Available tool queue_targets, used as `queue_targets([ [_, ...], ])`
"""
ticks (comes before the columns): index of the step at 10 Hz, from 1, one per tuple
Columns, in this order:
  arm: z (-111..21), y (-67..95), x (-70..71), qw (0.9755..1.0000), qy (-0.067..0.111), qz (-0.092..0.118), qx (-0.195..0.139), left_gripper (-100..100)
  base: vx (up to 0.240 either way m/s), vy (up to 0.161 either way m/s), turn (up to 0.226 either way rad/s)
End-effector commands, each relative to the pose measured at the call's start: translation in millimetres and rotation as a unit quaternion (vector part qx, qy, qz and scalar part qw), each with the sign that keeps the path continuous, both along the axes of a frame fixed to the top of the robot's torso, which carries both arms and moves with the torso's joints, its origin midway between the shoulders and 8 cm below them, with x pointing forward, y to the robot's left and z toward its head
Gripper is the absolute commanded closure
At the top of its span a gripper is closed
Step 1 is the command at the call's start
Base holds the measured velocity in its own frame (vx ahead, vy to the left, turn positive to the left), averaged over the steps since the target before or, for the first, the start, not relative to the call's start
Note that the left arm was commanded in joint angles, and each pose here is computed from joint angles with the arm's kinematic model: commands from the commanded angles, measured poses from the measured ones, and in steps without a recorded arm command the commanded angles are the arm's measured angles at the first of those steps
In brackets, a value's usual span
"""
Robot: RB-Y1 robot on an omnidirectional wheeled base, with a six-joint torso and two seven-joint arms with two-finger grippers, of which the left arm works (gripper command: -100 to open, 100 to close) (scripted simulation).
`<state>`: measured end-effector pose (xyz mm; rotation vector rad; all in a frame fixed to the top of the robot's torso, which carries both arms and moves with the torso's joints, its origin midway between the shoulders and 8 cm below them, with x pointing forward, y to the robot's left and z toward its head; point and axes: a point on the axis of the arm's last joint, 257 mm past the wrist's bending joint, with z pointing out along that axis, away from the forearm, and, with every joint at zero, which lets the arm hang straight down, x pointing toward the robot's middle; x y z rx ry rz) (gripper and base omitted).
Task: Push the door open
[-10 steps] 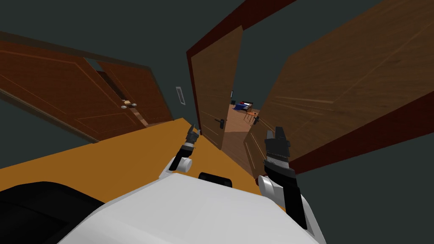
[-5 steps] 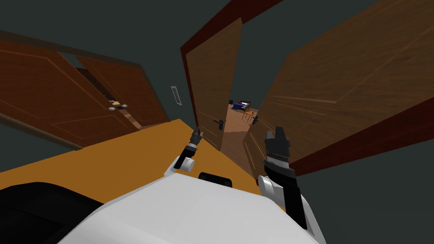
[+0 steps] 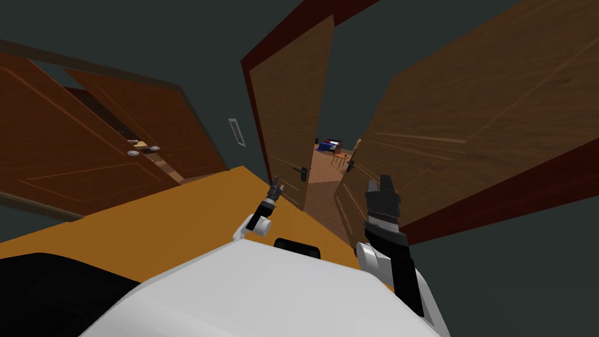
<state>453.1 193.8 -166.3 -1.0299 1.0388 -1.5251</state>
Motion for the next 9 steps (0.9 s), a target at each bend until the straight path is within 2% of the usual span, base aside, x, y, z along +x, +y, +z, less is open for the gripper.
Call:
queue_targets([
  [1,-13.2,-6.5,4.8,0.9999,0.013,-0.008,0.006,-100,0.092,0.052,-0.103],
  [6,-48.1,-25.3,16.0,0.9981,0.047,-0.03,0.027,-100,0.089,0.062,-0.088],
  [7,-61.1,-31.7,19.5,0.9968,0.06,-0.038,0.035,-100,0.108,0.087,-0.17],
  [9,-73.2,-37.4,22.4,0.9954,0.072,-0.046,0.044,-100,0.098,0.097,-0.083],
])
